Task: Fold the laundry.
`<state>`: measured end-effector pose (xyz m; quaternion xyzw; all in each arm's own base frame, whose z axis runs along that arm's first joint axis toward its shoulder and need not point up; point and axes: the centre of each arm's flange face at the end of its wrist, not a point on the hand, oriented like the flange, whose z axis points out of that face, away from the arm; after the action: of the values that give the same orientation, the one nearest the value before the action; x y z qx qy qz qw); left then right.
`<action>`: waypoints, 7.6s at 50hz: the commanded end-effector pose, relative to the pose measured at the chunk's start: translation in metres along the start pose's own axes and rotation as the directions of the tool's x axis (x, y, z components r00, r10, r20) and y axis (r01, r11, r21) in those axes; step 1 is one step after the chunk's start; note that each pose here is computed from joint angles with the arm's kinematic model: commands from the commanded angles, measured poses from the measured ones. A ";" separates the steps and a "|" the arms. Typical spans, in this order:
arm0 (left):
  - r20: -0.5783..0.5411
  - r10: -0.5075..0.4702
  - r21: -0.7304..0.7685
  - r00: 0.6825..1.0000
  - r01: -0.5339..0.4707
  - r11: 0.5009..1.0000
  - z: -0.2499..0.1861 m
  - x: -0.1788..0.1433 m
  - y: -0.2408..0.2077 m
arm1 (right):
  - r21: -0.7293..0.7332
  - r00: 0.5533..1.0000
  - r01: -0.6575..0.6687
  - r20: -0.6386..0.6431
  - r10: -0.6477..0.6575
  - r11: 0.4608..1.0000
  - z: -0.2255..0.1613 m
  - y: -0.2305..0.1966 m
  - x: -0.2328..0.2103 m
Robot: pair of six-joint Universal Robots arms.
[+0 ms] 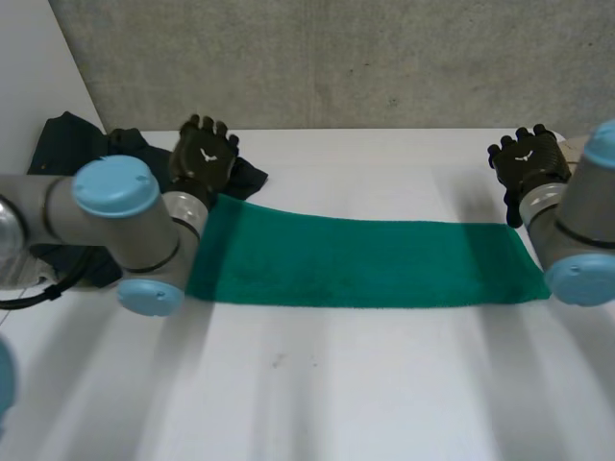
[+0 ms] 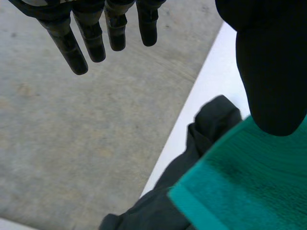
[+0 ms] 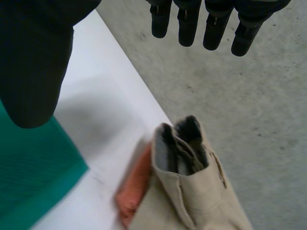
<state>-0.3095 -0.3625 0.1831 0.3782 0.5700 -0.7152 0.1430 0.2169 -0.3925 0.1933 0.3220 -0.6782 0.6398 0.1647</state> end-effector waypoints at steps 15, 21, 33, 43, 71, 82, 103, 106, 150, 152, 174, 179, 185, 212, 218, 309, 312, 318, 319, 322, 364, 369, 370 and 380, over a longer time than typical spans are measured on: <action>-0.151 -0.296 -0.055 0.943 0.291 0.955 -0.086 -0.006 -0.011 | -0.293 0.936 -0.179 0.245 0.255 0.939 -0.056 0.084 0.016; -0.150 -0.297 -0.056 0.943 0.292 0.955 -0.085 -0.006 -0.010 | -0.269 0.948 -0.164 0.224 0.227 0.949 -0.042 0.102 0.008; -0.132 -0.296 -0.035 0.946 0.293 0.955 -0.092 -0.015 -0.018 | -0.297 0.996 0.083 -0.014 -0.091 0.951 -0.037 0.117 0.074; -0.074 -0.298 -0.072 0.952 0.293 0.953 -0.094 -0.036 -0.002 | -0.174 0.937 0.339 -0.022 -0.348 0.924 -0.026 0.085 0.068; -0.091 -0.317 -0.114 0.944 0.306 0.945 -0.107 -0.028 0.006 | 0.671 0.797 0.142 0.359 -0.486 0.728 -0.146 -0.070 -0.224; -0.133 -0.309 -0.020 0.942 0.309 0.951 -0.105 -0.020 -0.025 | 0.188 0.897 -0.288 0.397 0.196 0.939 -0.114 -0.047 -0.094; -0.180 -0.307 -0.011 0.935 0.310 0.951 -0.111 -0.004 -0.035 | 0.191 0.970 -0.103 0.237 0.056 0.976 -0.084 -0.041 -0.068; -0.170 -0.307 -0.001 0.936 0.311 0.950 -0.111 -0.008 -0.038 | 0.303 0.958 -0.119 0.284 0.029 0.945 -0.100 -0.074 -0.085; -0.090 -0.503 -0.362 0.860 0.442 0.820 -0.102 0.061 -0.028 | -0.227 0.656 -0.477 0.552 0.515 0.849 -0.071 -0.050 -0.139; -0.096 -0.503 -0.376 0.859 0.437 0.817 -0.104 0.062 -0.024 | -0.252 0.657 -0.454 0.552 0.513 0.854 -0.068 -0.042 -0.146; -0.224 -0.524 -0.241 0.821 0.475 0.847 -0.084 0.026 -0.049 | 0.018 0.852 -0.279 0.466 0.239 0.960 -0.091 -0.072 -0.119; -0.267 -0.526 -0.108 0.808 0.517 0.849 -0.067 -0.008 -0.074 | 0.083 0.837 -0.271 0.512 0.192 0.959 -0.131 -0.076 -0.139; -0.470 -0.494 -0.008 0.731 0.556 0.831 -0.065 -0.020 -0.110 | 0.086 0.808 -0.248 0.569 0.157 0.965 -0.162 -0.054 -0.169; -0.569 -0.485 -0.049 0.664 0.561 0.826 -0.069 -0.008 -0.114 | 0.311 0.886 -0.188 0.462 0.025 0.932 -0.121 -0.044 -0.225; -0.566 -0.486 -0.050 0.665 0.561 0.826 -0.068 -0.008 -0.113 | 0.331 0.889 -0.197 0.457 0.026 0.923 -0.116 -0.049 -0.225; -0.606 -0.467 0.087 0.644 0.637 0.766 -0.114 -0.040 -0.177 | -0.031 0.879 -0.158 -0.459 0.127 0.987 -0.007 0.139 0.279; -0.608 -0.458 0.119 0.649 0.645 0.755 -0.120 -0.049 -0.188 | 0.088 0.853 -0.045 -0.516 0.084 0.995 0.000 0.098 0.282; -0.596 -0.454 0.177 0.662 0.660 0.731 -0.127 -0.066 -0.201 | 0.471 0.854 0.087 -0.490 0.178 0.878 -0.016 -0.025 0.252; -0.589 -0.453 0.192 0.669 0.660 0.726 -0.128 -0.072 -0.203 | 0.507 0.862 0.079 -0.467 0.197 0.858 -0.018 -0.034 0.244; -0.576 -0.456 0.203 0.678 0.660 0.724 -0.128 -0.078 -0.204 | 0.617 0.920 -0.013 -0.302 0.252 0.787 -0.021 -0.065 0.191; -0.071 -0.199 -0.221 0.977 0.179 0.959 0.047 -0.090 0.185 | 0.096 0.922 -0.139 0.374 0.094 0.986 -0.098 0.015 -0.071; 0.014 -0.186 -0.127 0.983 0.186 0.974 0.044 -0.122 0.109 | 0.097 0.923 -0.144 0.371 0.098 0.985 -0.100 0.014 -0.069; 0.024 -0.198 -0.107 0.980 0.200 0.974 0.042 -0.127 0.098 | 0.098 0.924 -0.143 0.369 0.098 0.985 -0.100 0.013 -0.069; -0.101 -0.586 0.313 0.804 0.585 0.749 -0.008 -0.157 -0.091 | 0.123 0.941 -0.156 0.320 0.110 0.980 -0.097 0.006 -0.054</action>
<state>-0.2112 -0.4269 0.2787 0.2506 0.5988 -0.7607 0.0046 0.2394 -0.2812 0.1579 0.3973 -0.6704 0.6263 -0.0216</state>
